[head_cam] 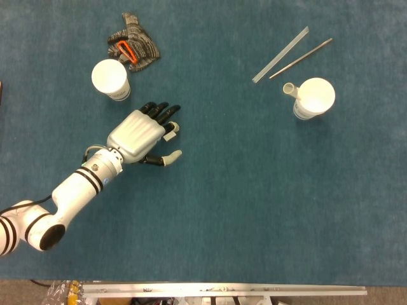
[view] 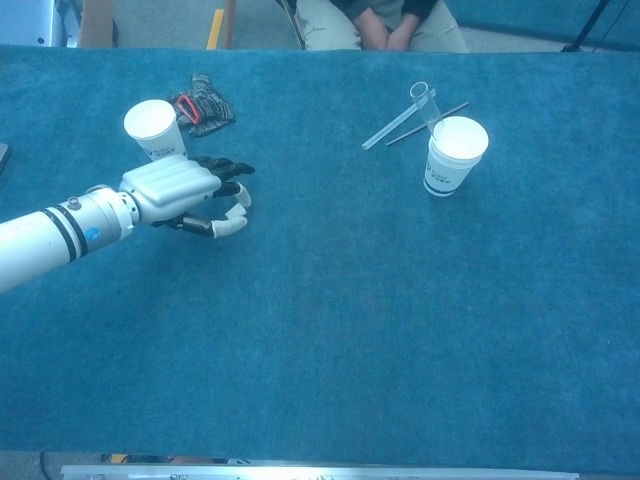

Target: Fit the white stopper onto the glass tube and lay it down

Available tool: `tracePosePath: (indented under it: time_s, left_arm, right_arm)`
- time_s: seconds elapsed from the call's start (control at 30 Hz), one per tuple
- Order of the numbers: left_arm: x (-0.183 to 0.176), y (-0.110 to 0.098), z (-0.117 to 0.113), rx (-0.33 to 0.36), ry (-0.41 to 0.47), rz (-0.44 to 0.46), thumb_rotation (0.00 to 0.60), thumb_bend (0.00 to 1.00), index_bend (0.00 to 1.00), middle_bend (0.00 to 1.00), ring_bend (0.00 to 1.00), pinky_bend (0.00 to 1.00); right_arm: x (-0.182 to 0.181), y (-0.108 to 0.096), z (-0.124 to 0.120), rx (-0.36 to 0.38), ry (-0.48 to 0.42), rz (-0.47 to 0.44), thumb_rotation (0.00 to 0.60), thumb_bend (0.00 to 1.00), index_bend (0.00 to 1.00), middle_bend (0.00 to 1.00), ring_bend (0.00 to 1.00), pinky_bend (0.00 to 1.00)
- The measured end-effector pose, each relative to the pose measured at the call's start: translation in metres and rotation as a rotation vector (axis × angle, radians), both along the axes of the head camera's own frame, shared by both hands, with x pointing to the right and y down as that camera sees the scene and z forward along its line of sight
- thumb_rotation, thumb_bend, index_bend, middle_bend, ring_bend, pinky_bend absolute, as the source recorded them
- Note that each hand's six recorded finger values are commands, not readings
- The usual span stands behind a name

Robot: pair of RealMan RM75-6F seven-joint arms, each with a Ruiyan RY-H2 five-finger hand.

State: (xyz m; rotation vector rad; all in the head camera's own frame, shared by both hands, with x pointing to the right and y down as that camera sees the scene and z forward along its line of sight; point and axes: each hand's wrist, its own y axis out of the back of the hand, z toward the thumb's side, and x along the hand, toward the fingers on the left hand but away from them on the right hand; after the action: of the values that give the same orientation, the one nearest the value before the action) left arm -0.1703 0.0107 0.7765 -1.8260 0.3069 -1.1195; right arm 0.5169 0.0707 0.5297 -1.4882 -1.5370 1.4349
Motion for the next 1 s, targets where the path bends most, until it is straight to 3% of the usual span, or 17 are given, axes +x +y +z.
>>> tracePosePath:
  time_s: [1.0]
  left_arm:
    - [-0.025,0.009,-0.022,0.022,-0.017,-0.014,0.000,0.29,0.26,0.00,0.00,0.00]
  right_arm:
    - [-0.006,0.000,-0.002,0.010,-0.007,-0.010,0.600,0.32,0.23,0.13,0.04,0.18]
